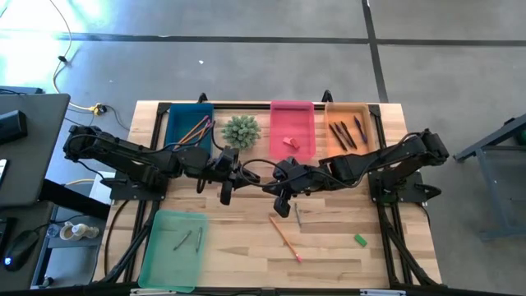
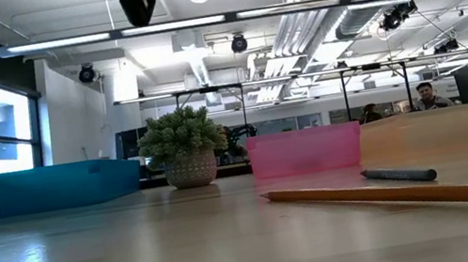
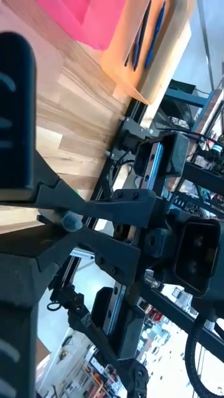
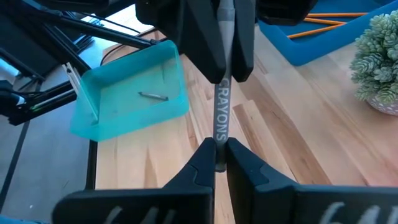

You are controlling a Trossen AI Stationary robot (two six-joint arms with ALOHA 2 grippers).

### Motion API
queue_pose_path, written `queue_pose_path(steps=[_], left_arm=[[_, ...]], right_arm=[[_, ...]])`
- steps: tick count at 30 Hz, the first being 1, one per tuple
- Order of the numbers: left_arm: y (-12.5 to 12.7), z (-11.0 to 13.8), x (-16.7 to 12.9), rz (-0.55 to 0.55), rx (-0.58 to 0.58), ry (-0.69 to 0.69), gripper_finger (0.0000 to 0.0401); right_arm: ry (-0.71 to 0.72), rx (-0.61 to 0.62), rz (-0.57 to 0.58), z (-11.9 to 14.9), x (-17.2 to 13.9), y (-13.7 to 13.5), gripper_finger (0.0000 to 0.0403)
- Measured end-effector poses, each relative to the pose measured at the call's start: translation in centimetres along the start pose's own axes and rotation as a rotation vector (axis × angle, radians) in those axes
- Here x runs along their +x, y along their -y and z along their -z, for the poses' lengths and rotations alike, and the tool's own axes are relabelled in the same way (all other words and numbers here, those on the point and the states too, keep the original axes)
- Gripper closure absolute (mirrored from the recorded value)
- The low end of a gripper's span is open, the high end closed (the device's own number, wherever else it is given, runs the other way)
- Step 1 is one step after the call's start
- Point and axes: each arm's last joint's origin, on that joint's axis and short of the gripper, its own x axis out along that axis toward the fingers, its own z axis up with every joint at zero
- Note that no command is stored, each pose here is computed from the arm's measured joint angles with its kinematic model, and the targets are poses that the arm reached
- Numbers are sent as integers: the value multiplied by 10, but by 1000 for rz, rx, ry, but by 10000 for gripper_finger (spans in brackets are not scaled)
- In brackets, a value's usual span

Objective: Sort crayons/erasers/pens/pencils in bins
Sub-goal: Put the gray crayon into the green bin

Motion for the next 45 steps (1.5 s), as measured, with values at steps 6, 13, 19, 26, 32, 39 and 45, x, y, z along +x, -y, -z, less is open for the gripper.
queue_pose_path(steps=[6, 13, 19, 26, 32, 39, 45], left_arm=[[0, 2, 0, -8, 1, -19, 387], [-5, 11, -7, -89, 6, -159, 390], [-2, 13, -25, -181, -43, -337, 390], [14, 21, -52, -264, -120, -562, 391], [32, 42, -76, -331, -229, -740, 391], [58, 65, -98, -381, -325, -875, 391], [75, 79, -110, -428, -450, -903, 391]], right_arm=[[-37, -3, 0, 3, 0, 1, 349], [-138, 53, 8, 11, 0, 5, 245], [-250, 64, 52, 20, -2, 11, 210], [-368, 30, 155, 32, -7, 20, 216], [-443, -5, 256, 40, -12, 27, 230], [-512, -30, 302, 45, -16, 31, 241], [-582, -53, 346, 50, -21, 36, 242]])
